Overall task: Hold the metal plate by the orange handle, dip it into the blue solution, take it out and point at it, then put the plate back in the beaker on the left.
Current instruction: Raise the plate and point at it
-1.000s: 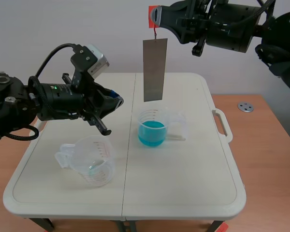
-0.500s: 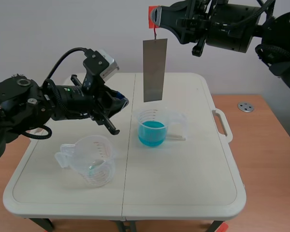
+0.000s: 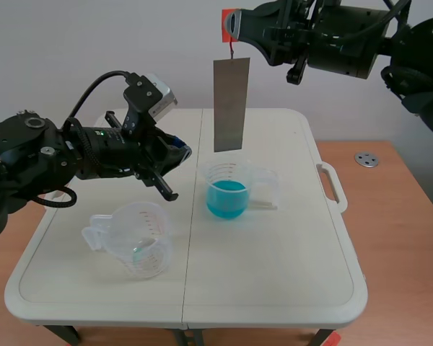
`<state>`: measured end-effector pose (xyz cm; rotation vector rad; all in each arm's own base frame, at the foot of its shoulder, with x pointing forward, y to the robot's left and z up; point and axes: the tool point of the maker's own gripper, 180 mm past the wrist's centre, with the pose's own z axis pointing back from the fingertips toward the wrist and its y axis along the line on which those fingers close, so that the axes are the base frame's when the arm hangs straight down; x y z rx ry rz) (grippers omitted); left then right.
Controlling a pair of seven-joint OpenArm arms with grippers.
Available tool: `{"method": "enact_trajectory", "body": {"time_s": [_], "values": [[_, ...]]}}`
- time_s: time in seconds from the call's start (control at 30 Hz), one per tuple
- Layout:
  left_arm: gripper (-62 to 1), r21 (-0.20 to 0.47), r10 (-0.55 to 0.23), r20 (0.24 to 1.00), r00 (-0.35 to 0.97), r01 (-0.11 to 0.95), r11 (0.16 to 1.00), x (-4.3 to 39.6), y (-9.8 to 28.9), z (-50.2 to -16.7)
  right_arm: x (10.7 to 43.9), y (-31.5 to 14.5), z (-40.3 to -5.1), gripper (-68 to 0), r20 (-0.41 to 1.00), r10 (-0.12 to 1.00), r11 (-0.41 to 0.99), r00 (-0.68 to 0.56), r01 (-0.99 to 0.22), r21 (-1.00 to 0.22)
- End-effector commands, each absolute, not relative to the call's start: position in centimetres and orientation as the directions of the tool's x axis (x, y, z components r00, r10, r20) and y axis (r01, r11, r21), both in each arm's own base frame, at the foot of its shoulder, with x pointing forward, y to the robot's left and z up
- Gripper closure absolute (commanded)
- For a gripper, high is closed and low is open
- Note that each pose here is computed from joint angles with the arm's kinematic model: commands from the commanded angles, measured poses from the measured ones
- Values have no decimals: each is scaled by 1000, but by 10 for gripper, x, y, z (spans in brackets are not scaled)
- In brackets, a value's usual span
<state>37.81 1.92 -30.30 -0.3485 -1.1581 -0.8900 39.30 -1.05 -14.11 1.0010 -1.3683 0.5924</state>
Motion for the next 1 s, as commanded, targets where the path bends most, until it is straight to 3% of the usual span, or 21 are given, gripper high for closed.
{"method": "enact_trajectory", "body": {"time_s": [0.0, 0.23, 0.53, 0.83, 0.97], "values": [[-77, 236, -423, 903, 79, 729, 642, 388, 29, -287, 393, -11, -115, -13, 970, -225, 470, 95, -861, 193], [-77, 314, -452, 889, 77, 615, 723, 392, 98, -273, 393, -11, -115, -13, 970, -225, 470, 95, -862, 193], [-77, 410, -504, 838, 211, 365, 836, 369, 246, -253, 393, -11, -113, -13, 969, -230, 467, 93, -863, 194], [-77, 581, -577, 681, 451, 146, 800, 304, 372, -272, 397, -10, -92, -13, 968, -245, 455, 58, -875, 167], [-77, 599, -569, 601, 561, 156, 786, 260, 400, -301, 397, -7, -82, -13, 963, -263, 437, 51, -884, 166]]}}
